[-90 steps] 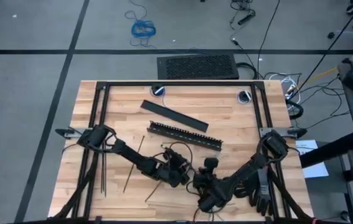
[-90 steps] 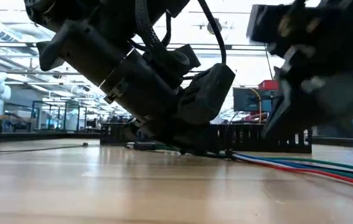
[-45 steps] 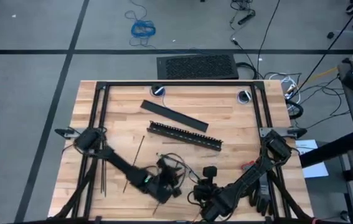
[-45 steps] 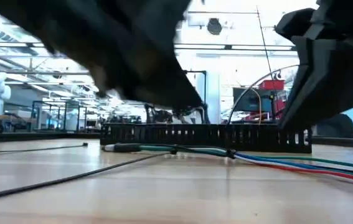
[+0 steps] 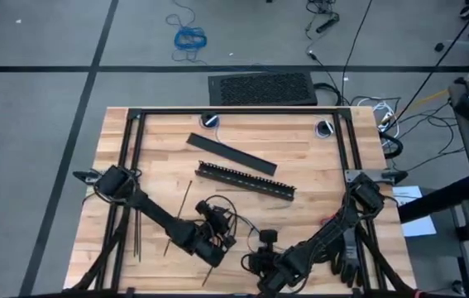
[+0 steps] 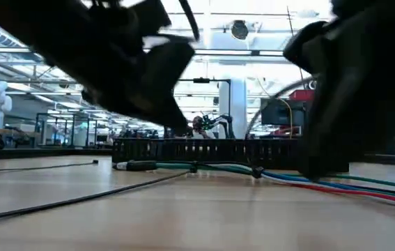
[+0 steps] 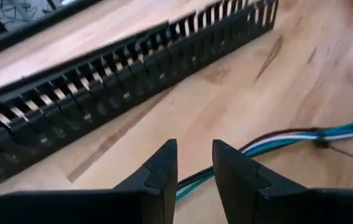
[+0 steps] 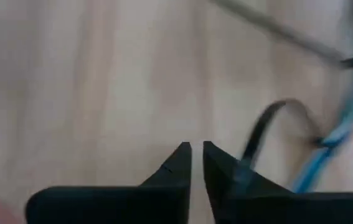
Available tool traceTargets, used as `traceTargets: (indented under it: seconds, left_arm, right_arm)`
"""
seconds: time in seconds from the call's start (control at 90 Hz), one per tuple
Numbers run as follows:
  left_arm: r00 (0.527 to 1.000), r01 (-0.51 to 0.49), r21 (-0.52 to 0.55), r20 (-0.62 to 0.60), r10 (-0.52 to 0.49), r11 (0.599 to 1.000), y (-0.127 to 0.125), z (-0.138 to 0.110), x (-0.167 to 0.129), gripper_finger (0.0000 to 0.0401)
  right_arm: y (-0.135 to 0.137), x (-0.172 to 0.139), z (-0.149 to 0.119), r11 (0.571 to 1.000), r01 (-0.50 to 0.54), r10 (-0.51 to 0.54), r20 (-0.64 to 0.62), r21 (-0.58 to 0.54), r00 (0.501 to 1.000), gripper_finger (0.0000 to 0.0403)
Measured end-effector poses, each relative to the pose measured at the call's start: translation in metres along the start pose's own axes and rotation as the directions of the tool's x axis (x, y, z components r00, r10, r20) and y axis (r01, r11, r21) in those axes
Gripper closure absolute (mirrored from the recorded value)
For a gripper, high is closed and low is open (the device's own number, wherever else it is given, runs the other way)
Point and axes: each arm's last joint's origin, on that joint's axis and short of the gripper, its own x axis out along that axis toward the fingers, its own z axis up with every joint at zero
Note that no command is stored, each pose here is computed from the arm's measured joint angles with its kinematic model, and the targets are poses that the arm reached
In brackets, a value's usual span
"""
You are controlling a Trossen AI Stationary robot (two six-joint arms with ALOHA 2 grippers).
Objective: Ziptie cables
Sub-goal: Put the zip tied cable wire into the black cable duct
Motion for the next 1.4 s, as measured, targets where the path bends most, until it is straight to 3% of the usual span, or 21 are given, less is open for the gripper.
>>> traceTargets:
  seconds: [0.144, 0.322, 0.567, 0.667, 0.722, 0.756, 0.811, 0.878, 0.956, 1.044, 1.144, 1.3, 1.4]
  left_arm:
    - [0.999, -0.012, -0.005, -0.034, 0.012, 1.0, 0.0, -0.008, 0.011, 0.0302]
    - [0.998, -0.038, -0.01, -0.05, 0.038, 0.999, 0.001, -0.018, 0.017, 0.0302]
    - [0.996, -0.051, 0.015, -0.067, 0.051, 0.999, 0.003, -0.02, 0.016, 0.0302]
    - [0.998, -0.027, 0.039, -0.055, 0.029, 0.999, 0.0, -0.022, 0.003, 0.0302]
    - [1.0, -0.01, 0.035, -0.019, 0.01, 0.999, -0.003, -0.019, -0.011, 0.0302]
    - [1.0, -0.004, 0.033, 0.013, 0.003, 0.999, -0.003, -0.015, -0.021, 0.0302]
    - [0.998, 0.008, 0.033, 0.056, -0.01, 0.999, -0.003, -0.008, -0.035, 0.0302]
    - [0.995, 0.038, 0.05, 0.09, -0.042, 0.998, -0.003, 0.0, -0.054, 0.0302]
    - [0.987, 0.071, 0.069, 0.138, -0.081, 0.995, -0.002, 0.008, -0.075, 0.0302]
    - [0.971, 0.067, 0.101, 0.221, -0.088, 0.993, 0.0, 0.015, -0.099, 0.0302]
    - [0.95, 0.047, 0.119, 0.301, -0.081, 0.992, 0.001, 0.016, -0.117, 0.0302]
    - [0.941, 0.037, 0.116, 0.331, -0.074, 0.993, 0.001, 0.015, -0.123, 0.0302]
    - [0.947, 0.048, 0.115, 0.311, -0.082, 0.992, 0.001, 0.016, -0.12, 0.0302]
  right_arm:
    - [0.008, 0.0, 0.001, 0.973, -0.227, 0.231, -0.105, 0.046, 0.967, 0.032]
    - [0.026, -0.009, 0.011, 0.865, -0.476, 0.493, -0.091, 0.16, 0.865, 0.0309]
    - [0.055, -0.046, 0.029, 0.792, -0.597, 0.602, 0.002, 0.127, 0.798, 0.0313]
    - [0.077, -0.07, 0.033, 0.762, -0.646, 0.637, 0.125, 0.051, 0.761, 0.0313]
    - [0.088, -0.083, 0.031, 0.766, -0.643, 0.628, 0.214, 0.002, 0.749, 0.0314]
    - [0.094, -0.089, 0.029, 0.784, -0.62, 0.6, 0.271, -0.016, 0.752, 0.0314]
    - [0.1, -0.095, 0.021, 0.852, -0.524, 0.482, 0.378, 0.01, 0.791, 0.0314]
    - [0.104, -0.1, 0.005, 0.927, -0.344, 0.231, 0.497, 0.147, 0.836, 0.0314]
    - [0.106, -0.101, -0.017, 0.949, -0.165, -0.02, 0.573, 0.269, 0.819, 0.0314]
    - [0.106, -0.097, -0.045, 0.934, -0.006, -0.237, 0.63, 0.358, 0.739, 0.0314]
    - [0.099, -0.091, -0.066, 0.903, 0.054, -0.354, 0.669, 0.425, 0.654, 0.0314]
    - [0.063, -0.048, -0.063, 0.838, 0.219, -0.5, 0.541, 0.501, 0.676, 0.0314]
    - [0.042, -0.02, -0.047, 0.792, 0.32, -0.582, 0.485, 0.52, 0.653, 0.0314]
